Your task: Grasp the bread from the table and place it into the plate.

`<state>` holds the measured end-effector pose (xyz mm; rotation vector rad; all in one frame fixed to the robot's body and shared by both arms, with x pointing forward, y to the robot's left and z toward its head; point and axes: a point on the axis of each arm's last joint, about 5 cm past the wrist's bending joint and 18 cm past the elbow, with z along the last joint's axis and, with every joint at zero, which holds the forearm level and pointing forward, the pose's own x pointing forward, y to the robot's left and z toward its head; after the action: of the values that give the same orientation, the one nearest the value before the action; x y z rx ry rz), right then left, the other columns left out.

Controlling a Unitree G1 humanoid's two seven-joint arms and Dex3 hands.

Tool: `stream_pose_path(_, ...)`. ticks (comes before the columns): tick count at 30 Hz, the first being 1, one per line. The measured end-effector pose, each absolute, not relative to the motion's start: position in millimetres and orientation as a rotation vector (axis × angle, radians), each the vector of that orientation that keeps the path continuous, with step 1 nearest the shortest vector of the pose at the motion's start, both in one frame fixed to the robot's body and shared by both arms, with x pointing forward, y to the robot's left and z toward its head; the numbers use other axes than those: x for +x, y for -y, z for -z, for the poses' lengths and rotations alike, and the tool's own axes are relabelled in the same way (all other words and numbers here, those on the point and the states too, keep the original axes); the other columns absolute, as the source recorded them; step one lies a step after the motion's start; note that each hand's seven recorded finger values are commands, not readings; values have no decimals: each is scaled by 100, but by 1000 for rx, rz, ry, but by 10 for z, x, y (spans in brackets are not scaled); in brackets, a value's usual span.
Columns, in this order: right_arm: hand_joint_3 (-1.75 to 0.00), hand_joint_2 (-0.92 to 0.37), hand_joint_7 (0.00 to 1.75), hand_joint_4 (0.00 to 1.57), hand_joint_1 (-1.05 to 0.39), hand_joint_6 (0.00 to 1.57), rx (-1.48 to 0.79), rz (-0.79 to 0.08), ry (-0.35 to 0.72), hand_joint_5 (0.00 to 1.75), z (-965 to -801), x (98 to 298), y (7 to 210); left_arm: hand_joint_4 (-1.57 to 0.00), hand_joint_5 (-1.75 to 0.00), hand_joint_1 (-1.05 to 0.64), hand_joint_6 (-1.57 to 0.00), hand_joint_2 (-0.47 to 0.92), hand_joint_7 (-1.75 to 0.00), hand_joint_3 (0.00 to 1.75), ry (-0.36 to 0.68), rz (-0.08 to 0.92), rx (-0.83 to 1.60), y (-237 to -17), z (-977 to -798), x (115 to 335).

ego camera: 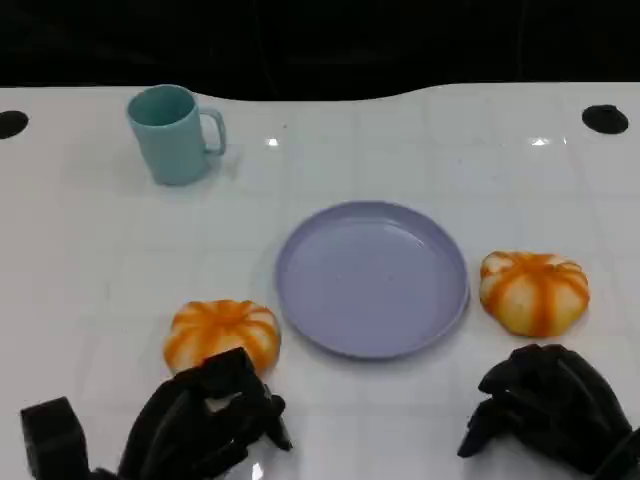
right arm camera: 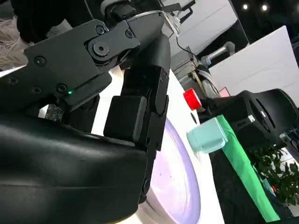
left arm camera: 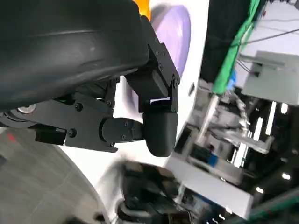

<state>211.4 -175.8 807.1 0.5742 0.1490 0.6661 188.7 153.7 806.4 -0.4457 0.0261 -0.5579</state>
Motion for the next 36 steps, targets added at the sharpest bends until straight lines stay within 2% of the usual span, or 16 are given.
stream_pose_path(2, 0, -71, 3, 157, -63, 157, 575, -666, -149, 30, -8071, 2113, 1759, -54, -128, -69, -68, 92, -57, 27, -4, 544, -346, -1590, -8119, 1897)
stream_pose_path(6, 0, -72, 3, 157, -63, 157, 575, -666, -149, 30, -8072, 2114, 1757, -50, -114, -71, -61, 92, -42, 31, 69, 536, -131, -1669, -8254, 1941)
stream_pose_path(8, 0, -72, 3, 157, -63, 157, 576, -667, -148, 30, -8072, 2114, 1755, -50, -101, -72, -63, 92, -28, 24, 103, 541, -28, -1717, -8312, 1953)
stream_pose_path(11, 0, -71, 3, 157, -63, 157, 577, -667, -149, 30, -8072, 2114, 1753, -50, -92, -73, -65, 92, -20, 20, 136, 532, 106, -1787, -8411, 1979)
stream_pose_path(13, 0, -72, 2, 157, -64, 156, 577, -665, -149, 29, -8073, 2115, 1752, -45, -87, -72, -61, 92, -15, 19, 146, 520, 172, -1818, -8463, 1991)
stream_pose_path(18, 0, -72, 2, 157, -64, 157, 574, -666, -147, 29, -8073, 2115, 1751, -37, -79, -71, -53, 92, -7, 16, 184, 548, 450, -1873, -8639, 2012)
stream_pose_path(22, 0, -72, 2, 157, -65, 157, 569, -665, -144, 30, -8073, 2113, 1749, -44, -79, -70, -55, 92, -5, 9, 220, 556, 634, -1903, -8740, 2028)
stream_pose_path(31, 0, -72, 3, 157, -66, 157, 571, -664, -145, 31, -8074, 2116, 1741, -46, -81, -70, -55, 92, -3, 9, 246, 603, 623, -1828, -8797, 2036)
stream_pose_path(36, 0, -72, 3, 157, -65, 157, 571, -663, -146, 30, -8076, 2117, 1740, -40, -80, -71, -53, 92, -2, 11, 322, 540, 757, -1843, -8852, 2019)
